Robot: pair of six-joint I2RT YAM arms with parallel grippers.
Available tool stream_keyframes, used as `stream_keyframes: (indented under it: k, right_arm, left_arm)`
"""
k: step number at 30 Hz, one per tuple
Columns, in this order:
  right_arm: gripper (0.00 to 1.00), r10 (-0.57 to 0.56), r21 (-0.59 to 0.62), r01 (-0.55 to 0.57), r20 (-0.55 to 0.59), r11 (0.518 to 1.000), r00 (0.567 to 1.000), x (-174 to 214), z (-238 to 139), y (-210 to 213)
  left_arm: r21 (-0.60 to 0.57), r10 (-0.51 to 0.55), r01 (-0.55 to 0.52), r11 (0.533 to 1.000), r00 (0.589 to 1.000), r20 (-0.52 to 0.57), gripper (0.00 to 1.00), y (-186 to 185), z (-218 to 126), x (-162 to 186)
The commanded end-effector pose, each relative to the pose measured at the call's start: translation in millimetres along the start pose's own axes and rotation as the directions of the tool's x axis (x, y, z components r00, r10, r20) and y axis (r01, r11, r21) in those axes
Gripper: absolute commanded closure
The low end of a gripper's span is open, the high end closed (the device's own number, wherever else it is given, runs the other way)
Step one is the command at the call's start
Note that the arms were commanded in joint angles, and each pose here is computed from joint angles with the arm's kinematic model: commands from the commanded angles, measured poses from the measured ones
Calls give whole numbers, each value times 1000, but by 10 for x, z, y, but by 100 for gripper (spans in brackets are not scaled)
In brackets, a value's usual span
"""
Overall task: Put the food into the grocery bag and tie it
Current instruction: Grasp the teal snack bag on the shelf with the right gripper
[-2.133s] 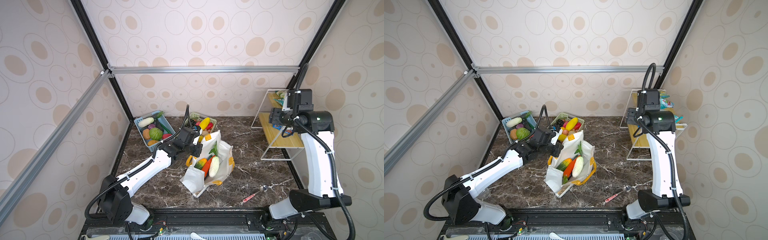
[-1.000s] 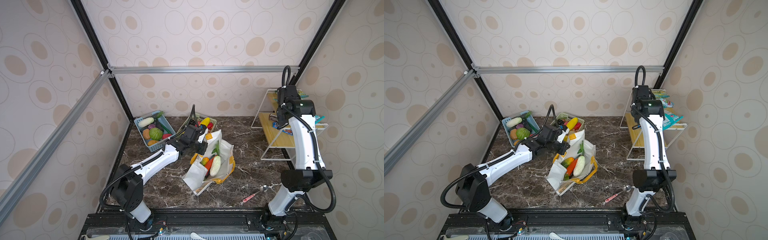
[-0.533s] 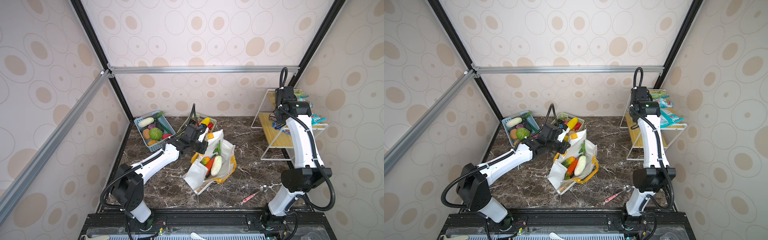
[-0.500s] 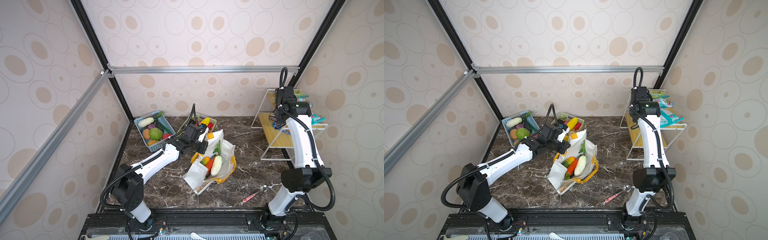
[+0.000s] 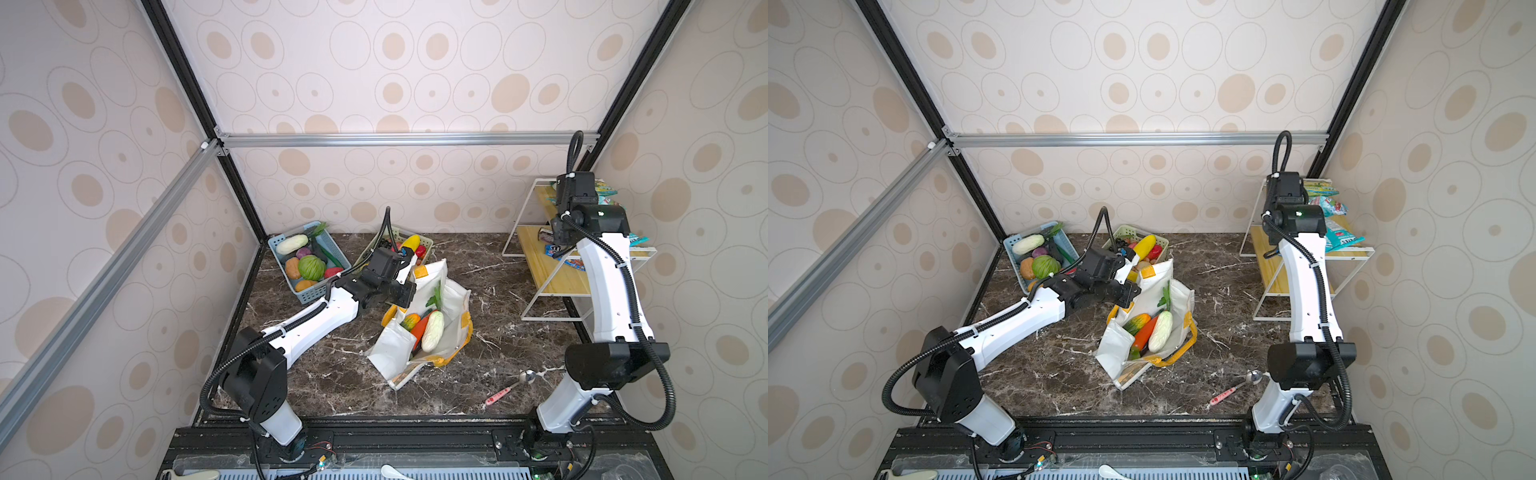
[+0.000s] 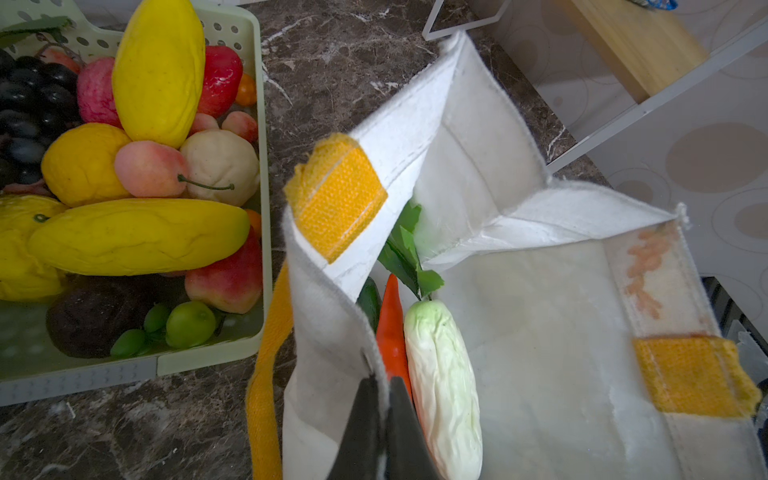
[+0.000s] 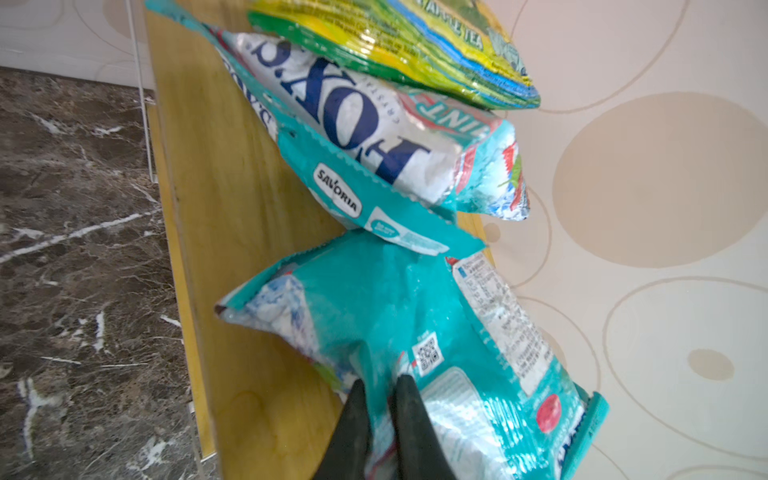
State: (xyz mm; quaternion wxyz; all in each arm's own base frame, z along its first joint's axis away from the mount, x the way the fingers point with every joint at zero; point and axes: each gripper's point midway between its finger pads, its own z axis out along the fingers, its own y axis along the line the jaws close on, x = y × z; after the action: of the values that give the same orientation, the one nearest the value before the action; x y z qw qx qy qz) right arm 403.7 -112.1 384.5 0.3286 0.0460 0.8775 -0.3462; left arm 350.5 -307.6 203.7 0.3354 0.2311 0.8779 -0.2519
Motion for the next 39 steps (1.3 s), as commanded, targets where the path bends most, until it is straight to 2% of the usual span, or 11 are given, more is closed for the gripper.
stream_keyframes:
  k: [1, 6, 15, 21, 26, 29, 30, 32, 34, 36, 39]
  right_arm:
    - [86, 81, -48, -78, 73, 996, 994, -72, -234, -105]
    - [87, 136, -88, -126, 120, 988, 983, -124, -414, -184]
    - [87, 255, -261, -201, 192, 944, 948, -238, -739, -144]
    - [87, 331, -404, -226, 211, 886, 920, -307, -931, -12]
    - [87, 393, -529, -229, 220, 817, 893, -385, -1118, 110]
    - [85, 398, -555, -220, 223, 802, 890, -391, -1140, 159]
    - [82, 390, -559, -211, 220, 802, 894, -376, -1140, 177]
    - [70, 340, -551, -178, 206, 815, 918, -309, -1098, 229]
    - [51, 285, -505, -159, 183, 848, 941, -214, -1022, 203]
    - [41, 239, -475, -136, 163, 870, 957, -128, -970, 193]
    - [33, 174, -430, -98, 142, 898, 975, -33, -881, 216]
  left_arm:
    - [-1, 3, -3, 1000, 1000, 30, 100, -15, -61, -161]
    - [-9, 0, 1, 1000, 999, 37, 100, -3, -78, -176]
    - [-15, -8, 8, 1000, 999, 41, 100, 9, -74, -174]
    - [-22, -7, 8, 1000, 999, 41, 100, 19, -65, -175]
    - [-28, -9, 11, 1000, 999, 43, 100, 34, -69, -171]
    - [-27, -9, 11, 1000, 999, 43, 100, 37, -68, -169]
    - [-28, -11, 12, 1000, 999, 44, 100, 37, -69, -170]
    - [-27, -10, 11, 1000, 999, 43, 100, 33, -68, -168]
    - [-26, -9, 10, 1000, 999, 42, 100, 31, -64, -167]
    - [-26, -9, 10, 1000, 999, 38, 100, 37, -50, -163]
    - [-18, -10, 10, 1000, 999, 33, 100, 26, -18, -169]
